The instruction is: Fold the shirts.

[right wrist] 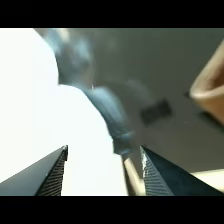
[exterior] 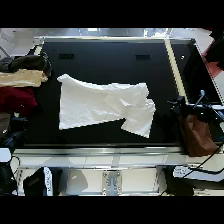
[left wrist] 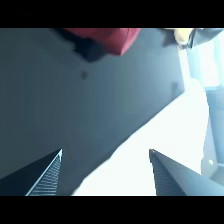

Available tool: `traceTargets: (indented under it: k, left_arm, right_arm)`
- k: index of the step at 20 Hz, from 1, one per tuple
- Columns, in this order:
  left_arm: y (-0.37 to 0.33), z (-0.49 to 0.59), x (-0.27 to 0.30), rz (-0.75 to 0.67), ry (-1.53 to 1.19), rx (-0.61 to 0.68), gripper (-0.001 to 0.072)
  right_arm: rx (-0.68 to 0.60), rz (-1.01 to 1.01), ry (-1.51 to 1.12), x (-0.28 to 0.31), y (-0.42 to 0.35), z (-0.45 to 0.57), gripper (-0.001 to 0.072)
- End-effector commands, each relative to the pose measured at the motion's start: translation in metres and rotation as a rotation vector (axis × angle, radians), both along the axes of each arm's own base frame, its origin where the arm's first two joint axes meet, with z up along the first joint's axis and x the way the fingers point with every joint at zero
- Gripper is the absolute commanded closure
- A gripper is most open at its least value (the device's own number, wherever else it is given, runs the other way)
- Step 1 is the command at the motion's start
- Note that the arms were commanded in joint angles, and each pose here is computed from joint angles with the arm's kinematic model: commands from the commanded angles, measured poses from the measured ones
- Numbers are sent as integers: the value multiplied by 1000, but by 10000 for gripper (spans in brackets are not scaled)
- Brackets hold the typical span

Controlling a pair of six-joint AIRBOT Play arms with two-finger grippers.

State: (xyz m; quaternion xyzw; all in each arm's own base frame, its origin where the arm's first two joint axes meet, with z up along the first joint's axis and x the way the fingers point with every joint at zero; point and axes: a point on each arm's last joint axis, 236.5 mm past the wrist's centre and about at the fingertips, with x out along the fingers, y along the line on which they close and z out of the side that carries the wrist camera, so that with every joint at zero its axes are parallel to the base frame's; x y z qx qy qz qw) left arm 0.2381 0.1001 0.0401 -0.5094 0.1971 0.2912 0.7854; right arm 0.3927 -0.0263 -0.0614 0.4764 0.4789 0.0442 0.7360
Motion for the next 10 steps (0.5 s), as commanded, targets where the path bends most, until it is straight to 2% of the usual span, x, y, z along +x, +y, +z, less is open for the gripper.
traceTargets:
  k: [1,3,6,10]
  left_arm:
    - [-9,-3,2,-18,-8,-32,86]
    - [-13,-6,0,-26,5,-51,86]
    - [-22,-11,-1,-67,27,-64,86]
    - [-24,-10,0,-78,25,-64,86]
  right_arm:
    - [34,155,42,7,44,-26,191]
    - [-41,215,36,18,50,-33,212]
    - [-61,285,48,25,62,-38,238]
    - [-107,379,127,0,59,-52,241]
